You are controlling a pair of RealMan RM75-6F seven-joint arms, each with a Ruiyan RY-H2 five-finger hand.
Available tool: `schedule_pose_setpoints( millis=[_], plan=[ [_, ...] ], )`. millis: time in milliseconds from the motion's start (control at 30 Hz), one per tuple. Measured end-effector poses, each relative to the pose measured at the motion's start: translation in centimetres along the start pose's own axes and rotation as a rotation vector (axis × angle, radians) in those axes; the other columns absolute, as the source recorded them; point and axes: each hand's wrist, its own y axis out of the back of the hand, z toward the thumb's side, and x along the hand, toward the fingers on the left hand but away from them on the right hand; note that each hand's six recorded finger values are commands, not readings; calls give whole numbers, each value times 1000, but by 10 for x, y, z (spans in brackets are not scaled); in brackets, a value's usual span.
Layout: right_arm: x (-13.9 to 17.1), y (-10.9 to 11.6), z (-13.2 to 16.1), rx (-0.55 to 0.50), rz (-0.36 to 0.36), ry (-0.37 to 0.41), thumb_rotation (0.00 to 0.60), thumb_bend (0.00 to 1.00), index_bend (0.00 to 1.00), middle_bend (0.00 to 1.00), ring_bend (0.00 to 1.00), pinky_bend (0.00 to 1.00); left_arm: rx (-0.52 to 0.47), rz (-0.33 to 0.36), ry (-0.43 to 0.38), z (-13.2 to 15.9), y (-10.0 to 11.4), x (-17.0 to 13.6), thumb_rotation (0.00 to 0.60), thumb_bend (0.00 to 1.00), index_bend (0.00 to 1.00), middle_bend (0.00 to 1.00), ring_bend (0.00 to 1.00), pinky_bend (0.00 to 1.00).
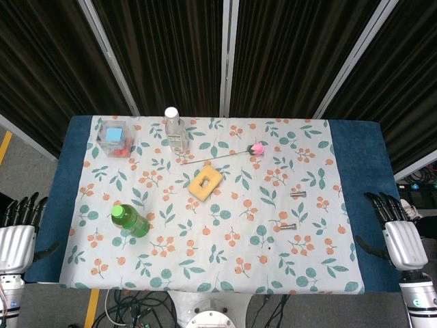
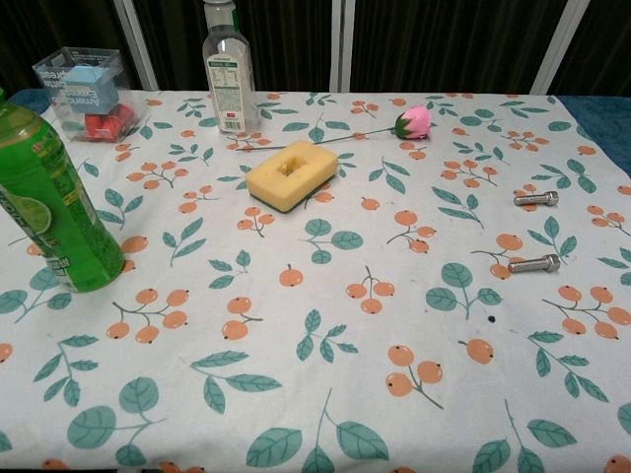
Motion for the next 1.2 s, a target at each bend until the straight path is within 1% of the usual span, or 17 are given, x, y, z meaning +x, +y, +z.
schedule_pose_setpoints(
  millis=[233, 433, 533, 633, 733, 833, 933, 1067, 1200],
  plan=[
    [-2, -2, 2, 4, 11, 5, 600, 135, 76, 97, 0, 0, -2, 1, 0, 0, 1, 0, 600, 0, 84, 0, 0, 0],
    [-9, -8, 7, 16, 44, 20, 600, 175, 76, 103, 0, 0, -6, -1, 0, -1, 0, 0, 600, 0, 84, 0, 0, 0],
    [-21, -12, 12, 30, 73, 38, 600, 184, 81, 126, 0, 0, -6, 0, -3, 0, 0, 0, 600, 0, 84, 0, 0, 0],
    [-40, -19, 21, 43, 114, 63, 600, 196, 130, 146, 0, 0, -8, 1, -1, -1, 0, -1, 600, 0, 84, 0, 0, 0],
    [-66, -29, 31, 61, 161, 85, 600, 210, 184, 174, 0, 0, -11, -5, 1, -2, -1, -2, 600, 0, 86, 0, 0, 0],
    [-95, -45, 41, 103, 209, 103, 600, 212, 227, 188, 0, 0, -14, -10, 7, -4, -2, -3, 600, 0, 90, 0, 0, 0],
    [-119, -62, 51, 175, 240, 117, 600, 212, 279, 197, 0, 0, -15, -13, 14, -5, -3, -3, 600, 0, 89, 0, 0, 0],
    [-144, -86, 64, 308, 266, 145, 600, 212, 350, 209, 0, 0, -15, -17, 22, -8, -3, -2, 600, 0, 90, 0, 0, 0],
    [-160, -108, 74, 440, 275, 174, 600, 212, 412, 218, 0, 0, -17, -22, 22, -8, -5, -2, 600, 0, 89, 0, 0, 0]
  ],
)
